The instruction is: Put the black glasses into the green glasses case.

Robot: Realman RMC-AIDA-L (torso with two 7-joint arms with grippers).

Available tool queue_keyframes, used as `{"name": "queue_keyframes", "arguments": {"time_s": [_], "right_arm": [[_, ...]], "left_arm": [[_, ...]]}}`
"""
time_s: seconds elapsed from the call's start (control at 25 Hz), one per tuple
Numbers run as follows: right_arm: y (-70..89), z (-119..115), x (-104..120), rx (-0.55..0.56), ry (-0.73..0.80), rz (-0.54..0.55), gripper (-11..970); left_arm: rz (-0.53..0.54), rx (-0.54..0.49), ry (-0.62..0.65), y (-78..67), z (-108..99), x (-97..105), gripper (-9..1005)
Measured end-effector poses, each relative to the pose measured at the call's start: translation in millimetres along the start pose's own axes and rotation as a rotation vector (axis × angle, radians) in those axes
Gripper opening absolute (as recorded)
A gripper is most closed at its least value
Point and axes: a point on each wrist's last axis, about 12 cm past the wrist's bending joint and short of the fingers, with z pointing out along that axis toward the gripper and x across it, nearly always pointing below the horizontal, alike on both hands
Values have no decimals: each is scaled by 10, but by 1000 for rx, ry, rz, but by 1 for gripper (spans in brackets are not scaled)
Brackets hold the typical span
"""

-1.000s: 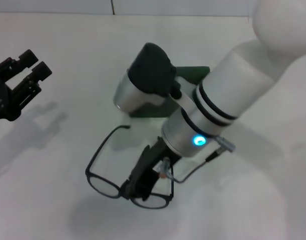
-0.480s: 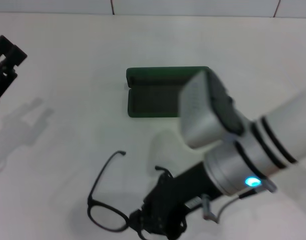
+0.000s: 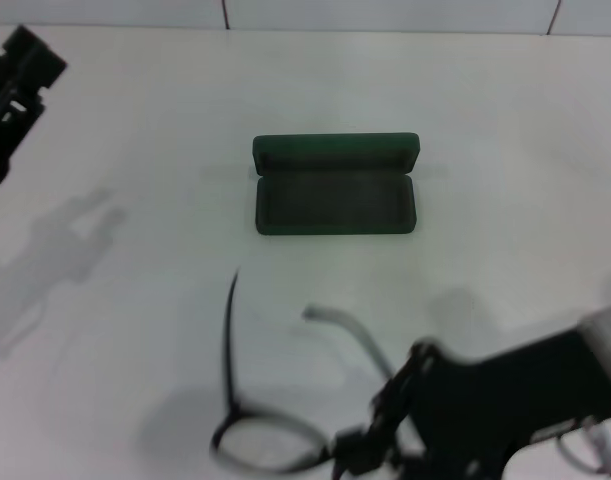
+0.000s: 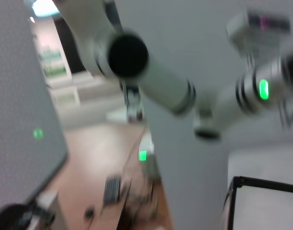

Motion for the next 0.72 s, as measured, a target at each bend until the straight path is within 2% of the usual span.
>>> {"name": "queue_keyframes", "arguments": {"time_s": [0.08, 0.28, 0.36, 0.52, 0.72], "right_arm": [[-25, -187, 24, 43, -61, -30, 38], [-71, -481, 81, 128, -134, -79, 37], [-100, -548, 93, 158, -164, -99, 37], [-152, -569, 86, 159, -193, -113, 37], [-232, -548, 47, 136, -207, -131, 37]], "left_arm": [[-20, 43, 9, -13, 85, 22, 430], [-53, 198, 56, -106, 314, 106, 422], [-58, 264, 86, -144, 429, 149, 376], [-80, 381, 133, -208, 681, 234, 289], [-93, 473, 197, -266, 941, 350, 192]]}}
